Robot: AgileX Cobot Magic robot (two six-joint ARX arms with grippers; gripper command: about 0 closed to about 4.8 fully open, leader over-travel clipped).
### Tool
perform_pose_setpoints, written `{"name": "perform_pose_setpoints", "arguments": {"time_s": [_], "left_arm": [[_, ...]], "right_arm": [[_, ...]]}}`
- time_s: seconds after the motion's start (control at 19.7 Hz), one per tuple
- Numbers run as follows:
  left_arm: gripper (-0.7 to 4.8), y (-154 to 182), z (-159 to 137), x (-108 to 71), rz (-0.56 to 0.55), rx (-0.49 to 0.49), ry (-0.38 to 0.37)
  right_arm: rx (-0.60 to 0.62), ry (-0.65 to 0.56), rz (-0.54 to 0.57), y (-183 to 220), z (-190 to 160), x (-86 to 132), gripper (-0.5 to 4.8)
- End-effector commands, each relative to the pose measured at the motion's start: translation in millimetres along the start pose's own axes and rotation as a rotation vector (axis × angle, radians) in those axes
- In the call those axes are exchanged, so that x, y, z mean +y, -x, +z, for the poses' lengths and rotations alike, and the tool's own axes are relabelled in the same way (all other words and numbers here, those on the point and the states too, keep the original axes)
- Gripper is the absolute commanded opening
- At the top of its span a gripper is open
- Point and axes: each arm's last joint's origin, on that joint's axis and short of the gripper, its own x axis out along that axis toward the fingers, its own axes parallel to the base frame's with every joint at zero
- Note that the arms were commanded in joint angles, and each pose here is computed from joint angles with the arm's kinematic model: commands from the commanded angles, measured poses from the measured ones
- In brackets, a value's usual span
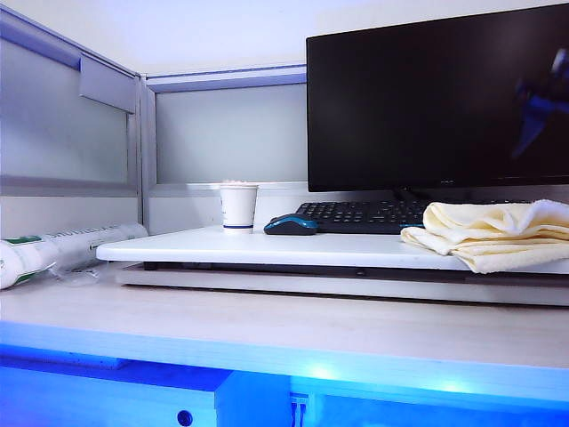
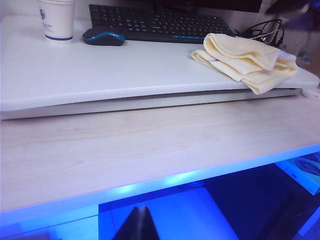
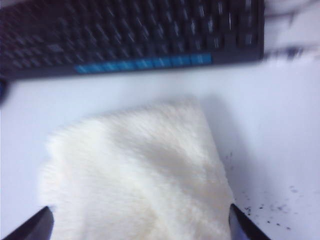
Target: Wipe the tabletop with a clean cloth to remove dust and stains.
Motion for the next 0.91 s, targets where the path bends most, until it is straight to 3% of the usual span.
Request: {"name": "perform_pose_setpoints", "arguments": {"time_s": [0.05, 0.51, 0.56, 0.61, 0.76, 0.86, 0.91], "left_arm": [[-0.06, 0.2, -2.3, -0.7, -0.024, 0.025, 0.020], [-0.06, 0.2, -2.3, -0.6, -0.020, 0.025, 0.020], [-0.06, 0.2, -2.3, -0.6, -0.020, 0.025, 0.020], [-0.06, 0.2, -2.3, -0.6, -0.019, 0.025, 0.020], [-0.06, 0.2, -2.3, -0.5, -0.016, 0.025, 0.020], [-0.06, 0.2, -2.3, -0.5, -0.015, 0.025, 0.020], [-0.06, 0.2, -2.3, -0.5, -0.016, 0.025, 0.020]], "right_arm": [[0.051, -0.019, -0.010, -14.7, -5.7, -5.8, 4.79], [0.240, -0.042, -0.114, -53.0, -38.7, -27.0, 4.79], [0.262, -0.044, -0.115, -56.5, -42.6, -29.0, 4.58], [0.283, -0.049, -0.113, -58.1, -45.3, -29.9, 4.14], [0.384, -0.069, -0.094, -64.5, -59.3, -28.2, 2.01], [0.435, -0.069, -0.075, -68.0, -66.9, -22.1, 1.19], [0.440, -0.061, -0.069, -68.9, -68.1, -18.4, 0.35]]}}
